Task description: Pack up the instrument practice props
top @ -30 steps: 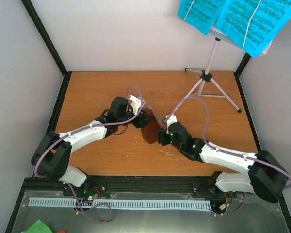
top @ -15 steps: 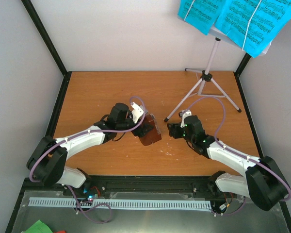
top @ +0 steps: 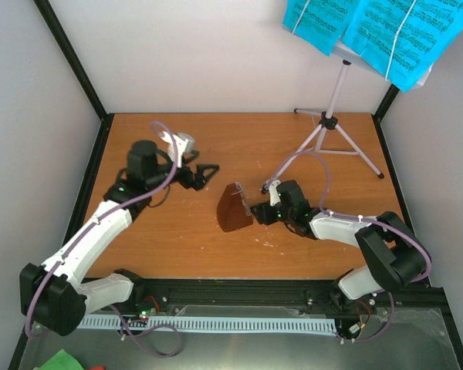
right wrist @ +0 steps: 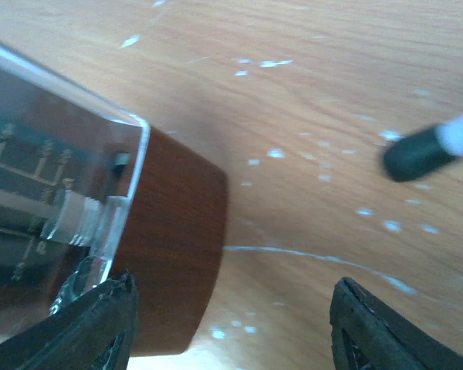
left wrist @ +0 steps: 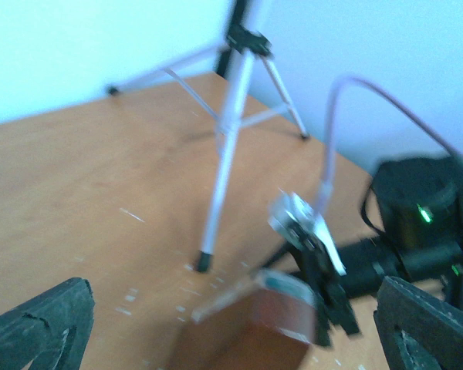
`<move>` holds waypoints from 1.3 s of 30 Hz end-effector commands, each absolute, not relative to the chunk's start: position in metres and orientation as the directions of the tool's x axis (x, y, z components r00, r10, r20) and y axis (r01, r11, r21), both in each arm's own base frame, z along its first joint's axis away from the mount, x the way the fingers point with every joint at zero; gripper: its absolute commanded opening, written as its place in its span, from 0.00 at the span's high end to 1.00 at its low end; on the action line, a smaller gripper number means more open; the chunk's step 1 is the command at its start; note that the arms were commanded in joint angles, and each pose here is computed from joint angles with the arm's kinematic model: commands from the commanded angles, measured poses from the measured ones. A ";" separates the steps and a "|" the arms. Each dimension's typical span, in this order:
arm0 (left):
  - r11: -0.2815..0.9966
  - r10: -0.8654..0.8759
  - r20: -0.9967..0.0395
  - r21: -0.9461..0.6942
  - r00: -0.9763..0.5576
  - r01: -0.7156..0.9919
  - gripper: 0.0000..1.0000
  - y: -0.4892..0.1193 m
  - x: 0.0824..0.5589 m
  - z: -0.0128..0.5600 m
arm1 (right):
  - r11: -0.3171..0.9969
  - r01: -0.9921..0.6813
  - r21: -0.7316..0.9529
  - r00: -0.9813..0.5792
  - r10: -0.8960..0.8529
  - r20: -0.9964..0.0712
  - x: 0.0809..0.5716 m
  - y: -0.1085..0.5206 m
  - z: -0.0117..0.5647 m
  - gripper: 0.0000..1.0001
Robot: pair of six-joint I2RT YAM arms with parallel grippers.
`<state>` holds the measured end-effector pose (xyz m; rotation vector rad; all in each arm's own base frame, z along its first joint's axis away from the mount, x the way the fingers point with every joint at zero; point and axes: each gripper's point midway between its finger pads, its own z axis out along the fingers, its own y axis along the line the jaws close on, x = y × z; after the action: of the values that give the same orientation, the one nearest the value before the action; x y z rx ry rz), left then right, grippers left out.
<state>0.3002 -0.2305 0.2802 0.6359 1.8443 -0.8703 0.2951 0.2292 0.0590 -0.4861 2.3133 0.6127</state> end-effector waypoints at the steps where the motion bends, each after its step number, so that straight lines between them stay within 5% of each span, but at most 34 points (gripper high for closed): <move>1: 0.716 0.014 -0.914 -0.274 -0.405 0.642 0.00 -0.179 0.322 0.312 | 0.668 -0.675 0.314 -0.609 -0.265 -0.748 0.274 0.279 0.077 0.33; 12: 0.921 0.051 -0.973 -0.042 -0.225 0.387 0.01 -0.087 0.347 0.337 | 0.541 -0.773 0.333 -0.541 -0.287 -0.791 0.232 0.353 0.090 0.32; 19: 0.941 0.052 -0.976 -0.023 -0.211 0.339 0.01 -0.078 0.348 0.298 | 0.492 -0.851 0.185 -0.376 -0.325 -0.867 0.223 0.336 0.133 0.07; 23: 0.954 0.053 -0.975 -0.014 -0.214 0.300 0.01 -0.071 0.348 0.296 | 0.423 -0.897 0.127 -0.281 -0.326 -0.903 0.220 0.345 0.157 0.03; 34: 0.960 0.054 -0.977 -0.006 -0.206 0.280 0.00 -0.067 0.346 0.296 | 0.343 -0.935 0.087 -0.217 -0.363 -0.906 0.243 0.390 0.143 0.00; 39: 0.964 0.054 -0.977 -0.003 -0.205 0.267 0.01 -0.065 0.347 0.296 | 0.402 -0.913 0.064 -0.220 -0.354 -0.909 0.262 0.397 0.134 0.14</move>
<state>0.3457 -0.0709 0.2829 0.2444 1.8195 -0.2381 0.2443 0.3868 0.1211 -1.1515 1.8421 0.8303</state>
